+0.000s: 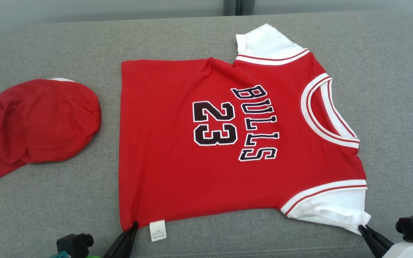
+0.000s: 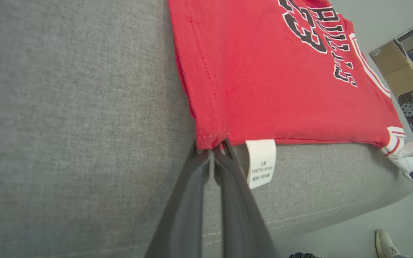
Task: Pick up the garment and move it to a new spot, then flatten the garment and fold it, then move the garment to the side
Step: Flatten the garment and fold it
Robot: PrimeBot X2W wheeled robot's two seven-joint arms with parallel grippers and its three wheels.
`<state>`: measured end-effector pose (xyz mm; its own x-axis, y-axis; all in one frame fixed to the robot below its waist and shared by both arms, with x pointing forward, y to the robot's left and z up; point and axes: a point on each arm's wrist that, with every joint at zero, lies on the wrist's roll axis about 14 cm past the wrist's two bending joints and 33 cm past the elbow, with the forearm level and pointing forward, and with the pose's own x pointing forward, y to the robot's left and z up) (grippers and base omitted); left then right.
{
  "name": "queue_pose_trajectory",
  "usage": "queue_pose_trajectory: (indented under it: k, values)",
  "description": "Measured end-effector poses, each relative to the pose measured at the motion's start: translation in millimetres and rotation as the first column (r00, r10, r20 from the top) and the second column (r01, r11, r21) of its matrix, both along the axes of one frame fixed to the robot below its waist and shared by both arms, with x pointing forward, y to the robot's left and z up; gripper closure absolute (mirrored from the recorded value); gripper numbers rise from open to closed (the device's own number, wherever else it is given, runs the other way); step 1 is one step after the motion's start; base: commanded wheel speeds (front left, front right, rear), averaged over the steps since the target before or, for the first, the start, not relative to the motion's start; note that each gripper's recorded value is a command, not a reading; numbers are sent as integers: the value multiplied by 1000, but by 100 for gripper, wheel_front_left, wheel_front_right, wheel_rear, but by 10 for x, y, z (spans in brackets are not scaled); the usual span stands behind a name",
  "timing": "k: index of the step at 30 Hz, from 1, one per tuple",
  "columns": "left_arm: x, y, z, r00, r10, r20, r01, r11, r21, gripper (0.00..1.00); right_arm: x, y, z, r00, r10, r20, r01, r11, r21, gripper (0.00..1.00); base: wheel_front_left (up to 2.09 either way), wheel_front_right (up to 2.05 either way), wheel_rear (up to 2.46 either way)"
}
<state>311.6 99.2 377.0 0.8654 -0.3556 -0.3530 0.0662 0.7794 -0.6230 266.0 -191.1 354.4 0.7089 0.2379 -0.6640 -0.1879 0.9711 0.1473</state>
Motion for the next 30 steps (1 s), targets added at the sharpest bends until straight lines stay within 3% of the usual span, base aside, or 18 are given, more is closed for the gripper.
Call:
queue_pose_trajectory:
  k: [6, 21, 22, 23, 24, 25, 26, 27, 28, 30]
  values:
    - [-209, 24, -179, 998, 0, -71, 1, 1000, 13, 100, -70, 59, -43, 1000, 11, -16, -11, 1000, 3, 100, 0, 0, 0]
    - [-145, 211, -198, 997, 42, -62, -39, 998, 49, 100, -127, 84, -121, 999, 40, -23, -40, 999, -23, 100, 0, 0, 0]
    - [-145, 209, -199, 997, 38, -62, -35, 998, 51, 97, -130, 83, -126, 999, 40, -23, -41, 999, -23, 100, 0, 0, 0]
    - [-140, 204, -198, 998, 33, -60, -30, 998, 53, 82, -133, 88, -131, 999, 43, -24, -43, 999, -25, 99, 0, 0, 0]
    - [-133, 196, -196, 998, 30, -59, -26, 998, 53, 76, -131, 94, -135, 999, 49, -23, -49, 998, -28, 95, 0, 0, 0]
    - [-123, 187, -192, 998, 26, -57, -23, 998, 52, 62, -124, 103, -140, 998, 55, -22, -55, 998, -31, 80, 0, 0, 0]
    - [-116, 180, -191, 998, 23, -56, -21, 998, 52, 54, -118, 118, -143, 998, 64, -21, -65, 997, -34, 63, 0, 0, 0]
    - [-111, 173, -193, 998, 21, -56, -18, 999, 51, 15, -111, 134, -143, 997, 75, -18, -76, 996, -40, 21, 0, 0, 0]
    - [-106, 162, -195, 998, 20, -57, -17, 999, 49, 0, -101, 146, -143, 996, 83, -14, -84, 995, -45, 0, 0, 0, 0]
    - [-103, 129, -205, 998, 16, -63, -13, 999, 40, 0, -96, 158, -147, 996, 94, -10, -95, 994, -54, 0, 0, 0, 0]
